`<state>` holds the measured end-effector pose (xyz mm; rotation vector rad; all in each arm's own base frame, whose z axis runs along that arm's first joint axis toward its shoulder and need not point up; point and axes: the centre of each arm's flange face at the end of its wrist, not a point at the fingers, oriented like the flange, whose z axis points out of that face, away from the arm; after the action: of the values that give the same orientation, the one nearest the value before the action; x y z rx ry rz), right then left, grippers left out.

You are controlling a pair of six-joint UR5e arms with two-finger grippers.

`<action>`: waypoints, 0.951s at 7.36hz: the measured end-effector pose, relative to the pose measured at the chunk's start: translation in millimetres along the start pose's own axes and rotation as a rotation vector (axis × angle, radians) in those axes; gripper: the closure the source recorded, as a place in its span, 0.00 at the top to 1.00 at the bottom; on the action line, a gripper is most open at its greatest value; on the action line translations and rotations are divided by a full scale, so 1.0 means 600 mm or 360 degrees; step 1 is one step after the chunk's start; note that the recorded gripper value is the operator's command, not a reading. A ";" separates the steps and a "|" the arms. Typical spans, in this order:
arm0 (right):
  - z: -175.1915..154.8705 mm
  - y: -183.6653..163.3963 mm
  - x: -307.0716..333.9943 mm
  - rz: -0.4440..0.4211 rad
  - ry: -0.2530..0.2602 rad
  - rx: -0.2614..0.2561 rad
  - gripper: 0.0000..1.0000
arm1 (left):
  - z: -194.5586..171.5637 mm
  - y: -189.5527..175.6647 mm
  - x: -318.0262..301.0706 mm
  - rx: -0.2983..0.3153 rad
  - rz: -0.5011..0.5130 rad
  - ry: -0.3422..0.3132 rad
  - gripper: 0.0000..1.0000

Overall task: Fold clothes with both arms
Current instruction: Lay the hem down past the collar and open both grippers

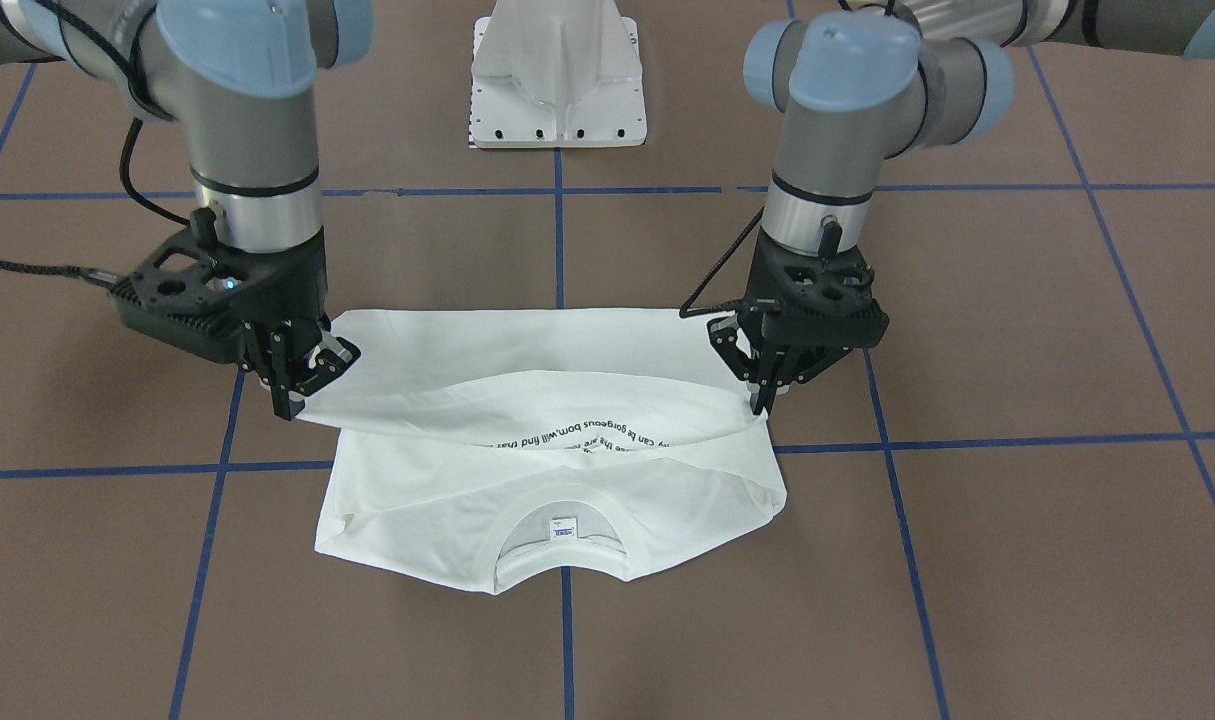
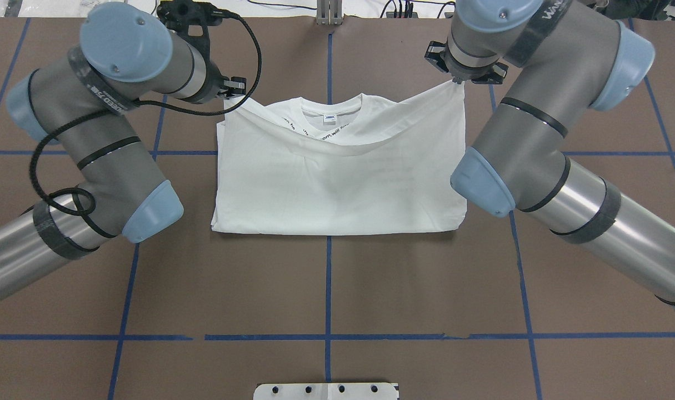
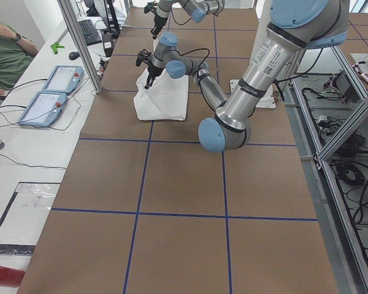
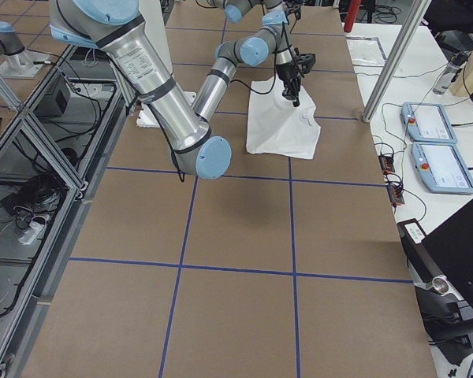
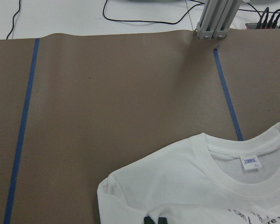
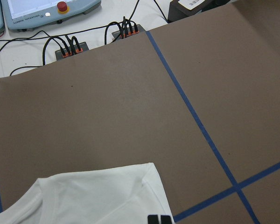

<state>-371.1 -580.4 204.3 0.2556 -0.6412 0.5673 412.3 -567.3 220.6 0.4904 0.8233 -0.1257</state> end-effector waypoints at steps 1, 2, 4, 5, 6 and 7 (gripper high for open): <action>0.054 -0.009 -0.015 0.0001 0.0007 0.0001 0.00 | 0.046 -0.001 -0.011 0.0006 0.0005 -0.0001 0.00; 0.101 -0.015 -0.026 -0.0001 0.0025 0.0000 0.00 | 0.074 -0.002 -0.020 0.0009 0.0023 -0.0005 0.00; 0.149 -0.022 -0.039 -0.0013 0.0016 0.0006 0.00 | 0.091 -0.010 -0.034 0.0020 0.0056 -0.0020 0.00; 0.155 -0.026 -0.039 -0.0016 0.0007 0.0012 0.00 | 0.091 -0.016 -0.038 0.0027 0.0057 -0.0025 0.00; 0.155 -0.034 -0.038 -0.0011 0.0000 0.0019 0.00 | 0.087 -0.026 -0.045 0.0040 0.0065 -0.0032 0.00; 0.156 -0.040 -0.036 -0.0006 0.0000 0.0024 0.00 | 0.084 -0.036 -0.054 0.0050 0.0082 -0.0043 0.00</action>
<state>-417.4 -645.7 262.3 0.2709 -0.6363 0.5686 418.0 -612.4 265.7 0.5380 0.7829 -0.0979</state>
